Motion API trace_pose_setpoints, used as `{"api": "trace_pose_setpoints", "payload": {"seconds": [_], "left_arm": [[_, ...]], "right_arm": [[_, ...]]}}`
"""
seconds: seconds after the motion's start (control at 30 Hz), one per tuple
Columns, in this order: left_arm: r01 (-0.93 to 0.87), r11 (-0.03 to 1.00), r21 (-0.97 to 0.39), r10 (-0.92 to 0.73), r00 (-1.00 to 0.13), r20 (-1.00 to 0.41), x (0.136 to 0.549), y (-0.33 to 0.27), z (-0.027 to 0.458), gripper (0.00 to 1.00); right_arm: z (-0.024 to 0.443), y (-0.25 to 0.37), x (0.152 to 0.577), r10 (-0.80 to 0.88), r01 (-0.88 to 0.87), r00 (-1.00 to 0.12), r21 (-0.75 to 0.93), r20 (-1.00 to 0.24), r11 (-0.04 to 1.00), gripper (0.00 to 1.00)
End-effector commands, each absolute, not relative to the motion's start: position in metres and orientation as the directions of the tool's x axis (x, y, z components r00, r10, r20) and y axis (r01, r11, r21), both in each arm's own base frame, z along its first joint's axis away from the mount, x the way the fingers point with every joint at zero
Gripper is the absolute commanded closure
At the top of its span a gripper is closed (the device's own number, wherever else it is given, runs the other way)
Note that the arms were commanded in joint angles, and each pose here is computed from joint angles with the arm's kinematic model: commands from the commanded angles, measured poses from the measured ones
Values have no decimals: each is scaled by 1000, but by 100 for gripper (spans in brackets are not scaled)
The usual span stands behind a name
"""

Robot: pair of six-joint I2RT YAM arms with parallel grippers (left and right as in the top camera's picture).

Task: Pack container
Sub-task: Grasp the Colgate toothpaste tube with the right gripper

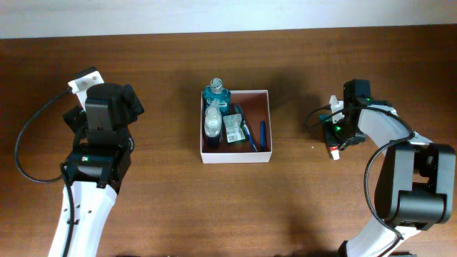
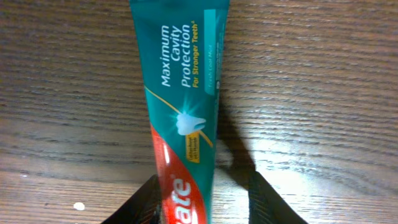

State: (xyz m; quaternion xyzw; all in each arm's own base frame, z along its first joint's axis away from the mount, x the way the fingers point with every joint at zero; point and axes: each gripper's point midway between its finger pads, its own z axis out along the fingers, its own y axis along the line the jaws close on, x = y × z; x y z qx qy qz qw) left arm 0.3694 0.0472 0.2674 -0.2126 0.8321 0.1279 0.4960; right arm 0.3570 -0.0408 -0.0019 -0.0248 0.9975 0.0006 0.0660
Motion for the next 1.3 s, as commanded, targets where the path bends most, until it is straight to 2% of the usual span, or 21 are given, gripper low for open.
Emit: {"api": "trace_pose_setpoints", "payload": {"seconds": [0.0, 0.33, 1.0, 1.27], "left_arm": [[-497, 868, -8, -239, -404, -883, 370, 50, 269, 1], [-497, 867, -8, -240, -404, -883, 370, 50, 269, 1], [-498, 867, -8, -240, -404, -883, 370, 50, 269, 1], [-497, 868, -8, -239, -404, -883, 370, 50, 269, 1]], "right_arm": [[-13, -22, 344, -51, -60, -995, 108, -83, 992, 66], [25, -21, 355, -26, -45, -985, 106, -172, 993, 84], [29, -6, 359, -25, -63, -980, 191, -196, 980, 89], [65, 17, 378, -21, -116, -957, 316, -290, 941, 90]]}}
